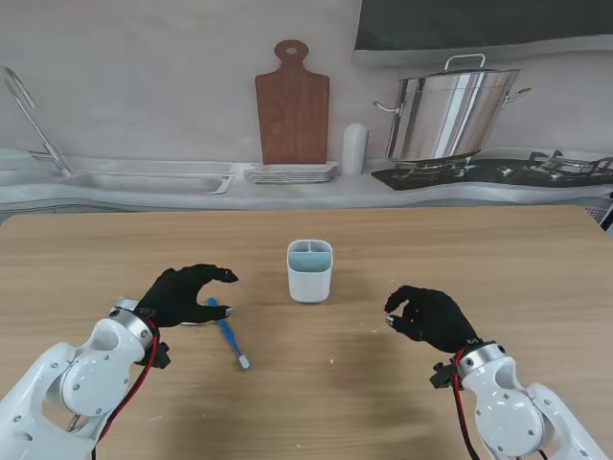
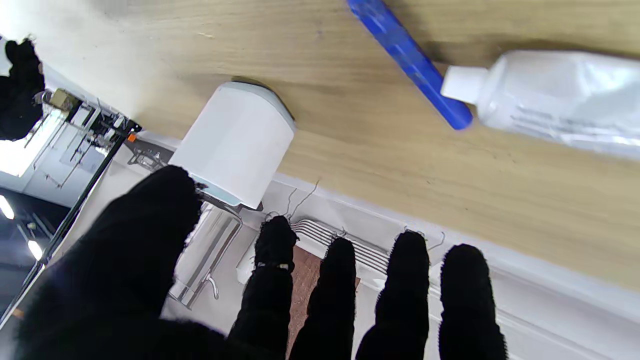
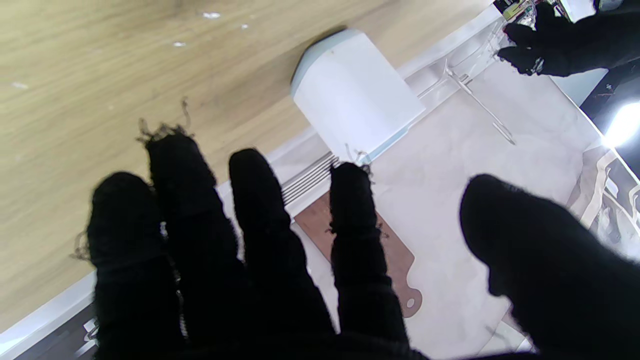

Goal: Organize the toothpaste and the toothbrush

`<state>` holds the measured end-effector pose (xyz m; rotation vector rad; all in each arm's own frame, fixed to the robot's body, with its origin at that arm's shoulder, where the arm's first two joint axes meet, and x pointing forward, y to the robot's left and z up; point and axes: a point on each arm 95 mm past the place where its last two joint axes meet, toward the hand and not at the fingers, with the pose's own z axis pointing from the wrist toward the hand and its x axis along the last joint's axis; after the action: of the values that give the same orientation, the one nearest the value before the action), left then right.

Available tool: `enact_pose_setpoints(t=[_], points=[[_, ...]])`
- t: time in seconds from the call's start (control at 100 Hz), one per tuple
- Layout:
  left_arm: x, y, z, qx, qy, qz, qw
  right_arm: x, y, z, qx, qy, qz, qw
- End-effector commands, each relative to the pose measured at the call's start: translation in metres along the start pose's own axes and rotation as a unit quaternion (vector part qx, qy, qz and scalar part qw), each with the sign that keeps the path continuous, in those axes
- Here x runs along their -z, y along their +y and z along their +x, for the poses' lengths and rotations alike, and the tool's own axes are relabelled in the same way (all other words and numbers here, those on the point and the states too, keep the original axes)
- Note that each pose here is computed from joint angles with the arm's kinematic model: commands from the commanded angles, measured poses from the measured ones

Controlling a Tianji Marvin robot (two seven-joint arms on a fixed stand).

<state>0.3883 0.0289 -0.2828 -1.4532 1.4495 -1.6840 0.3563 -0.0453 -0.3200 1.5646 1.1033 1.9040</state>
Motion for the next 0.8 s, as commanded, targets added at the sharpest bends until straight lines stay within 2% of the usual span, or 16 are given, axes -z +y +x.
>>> enact_pose_setpoints(t=[0.0, 0.23, 0.44, 0.79], points=[[0.000, -0.011, -0.003, -0.011, 0.003, -0.003, 0.9999, 0.003, -0.003, 0.001, 0.000, 0.001, 0.012, 0.9999], [0.001, -0.012, -0.029, -0.042, -0.016, -0.038, 0.9983, 0.003, -0.003, 0.000, 0.003, 0.001, 0.016, 0.9999], [0.007, -0.008, -0.050, -0.077, -0.042, -0.078, 0.9931, 0.004, -0.003, 0.000, 0.003, 0.002, 0.022, 0.9997], [0.001, -0.003, -0.074, -0.108, -0.061, -0.111, 0.9859, 0.005, -0.002, -0.001, 0.002, -0.002, 0.028, 0.9996]])
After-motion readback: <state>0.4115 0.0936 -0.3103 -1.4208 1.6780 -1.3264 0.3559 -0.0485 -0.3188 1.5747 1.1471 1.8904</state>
